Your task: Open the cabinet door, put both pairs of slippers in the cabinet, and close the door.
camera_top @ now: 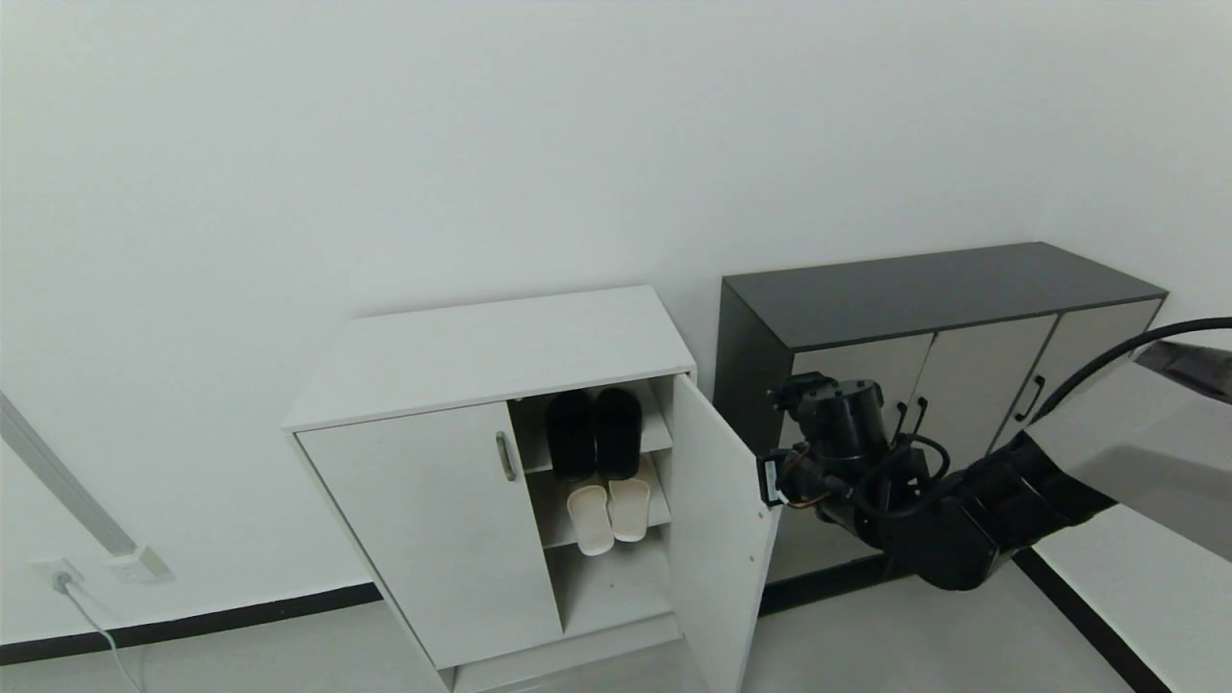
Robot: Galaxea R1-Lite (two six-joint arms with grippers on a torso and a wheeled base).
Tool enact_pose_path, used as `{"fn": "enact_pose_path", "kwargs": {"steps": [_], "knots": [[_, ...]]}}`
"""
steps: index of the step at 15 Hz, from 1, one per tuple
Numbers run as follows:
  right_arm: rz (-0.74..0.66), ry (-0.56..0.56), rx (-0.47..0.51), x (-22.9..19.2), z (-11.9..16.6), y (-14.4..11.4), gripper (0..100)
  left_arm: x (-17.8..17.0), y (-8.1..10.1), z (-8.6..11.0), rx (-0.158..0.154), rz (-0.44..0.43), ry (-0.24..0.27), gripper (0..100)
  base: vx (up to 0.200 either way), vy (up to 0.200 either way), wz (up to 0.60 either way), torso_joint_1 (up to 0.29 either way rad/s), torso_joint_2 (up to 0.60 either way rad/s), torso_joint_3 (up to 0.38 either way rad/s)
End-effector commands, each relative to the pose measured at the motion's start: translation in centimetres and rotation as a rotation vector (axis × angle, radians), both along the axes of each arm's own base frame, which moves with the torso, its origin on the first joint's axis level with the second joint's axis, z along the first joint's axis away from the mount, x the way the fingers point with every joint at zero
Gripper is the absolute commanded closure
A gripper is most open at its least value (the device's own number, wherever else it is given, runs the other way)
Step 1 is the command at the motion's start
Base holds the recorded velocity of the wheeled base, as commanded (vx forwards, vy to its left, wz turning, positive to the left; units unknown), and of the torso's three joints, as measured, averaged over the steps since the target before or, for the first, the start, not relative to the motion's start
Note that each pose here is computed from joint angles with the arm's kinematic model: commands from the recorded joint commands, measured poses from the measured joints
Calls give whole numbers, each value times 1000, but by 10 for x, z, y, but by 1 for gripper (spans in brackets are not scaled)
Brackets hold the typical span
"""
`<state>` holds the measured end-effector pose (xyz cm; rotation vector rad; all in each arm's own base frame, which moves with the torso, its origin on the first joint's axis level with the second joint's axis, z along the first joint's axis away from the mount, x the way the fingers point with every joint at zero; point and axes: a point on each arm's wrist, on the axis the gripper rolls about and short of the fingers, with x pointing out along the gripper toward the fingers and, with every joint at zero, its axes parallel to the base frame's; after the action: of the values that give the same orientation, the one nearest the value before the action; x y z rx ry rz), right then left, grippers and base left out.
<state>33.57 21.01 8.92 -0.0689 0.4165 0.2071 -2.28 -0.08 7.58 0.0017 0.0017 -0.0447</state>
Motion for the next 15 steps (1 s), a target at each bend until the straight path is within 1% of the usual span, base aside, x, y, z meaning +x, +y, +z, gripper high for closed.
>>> {"fn": "enact_pose_path", "kwargs": {"steps": [1, 4, 6, 8, 14, 15], "knots": [[60, -29, 25, -28, 22, 10, 100, 0, 0, 0, 0, 0, -2, 100, 0, 0, 0, 0, 0, 0], [99, -67, 32, -40, 20, 12, 100, 0, 0, 0, 0, 0, 0, 100, 0, 0, 0, 0, 0, 0], [159, -102, 44, -43, 17, 10, 100, 0, 0, 0, 0, 0, 0, 100, 0, 0, 0, 0, 0, 0], [172, -116, 21, -45, 13, 9, 100, 0, 0, 0, 0, 0, 0, 100, 0, 0, 0, 0, 0, 0], [181, -119, 23, -47, 13, 12, 100, 0, 0, 0, 1, 0, 0, 100, 0, 0, 0, 0, 0, 0], [187, -117, 23, -49, 13, 13, 100, 0, 0, 0, 1, 0, 0, 100, 0, 0, 600, -2, 2, -2]]}}
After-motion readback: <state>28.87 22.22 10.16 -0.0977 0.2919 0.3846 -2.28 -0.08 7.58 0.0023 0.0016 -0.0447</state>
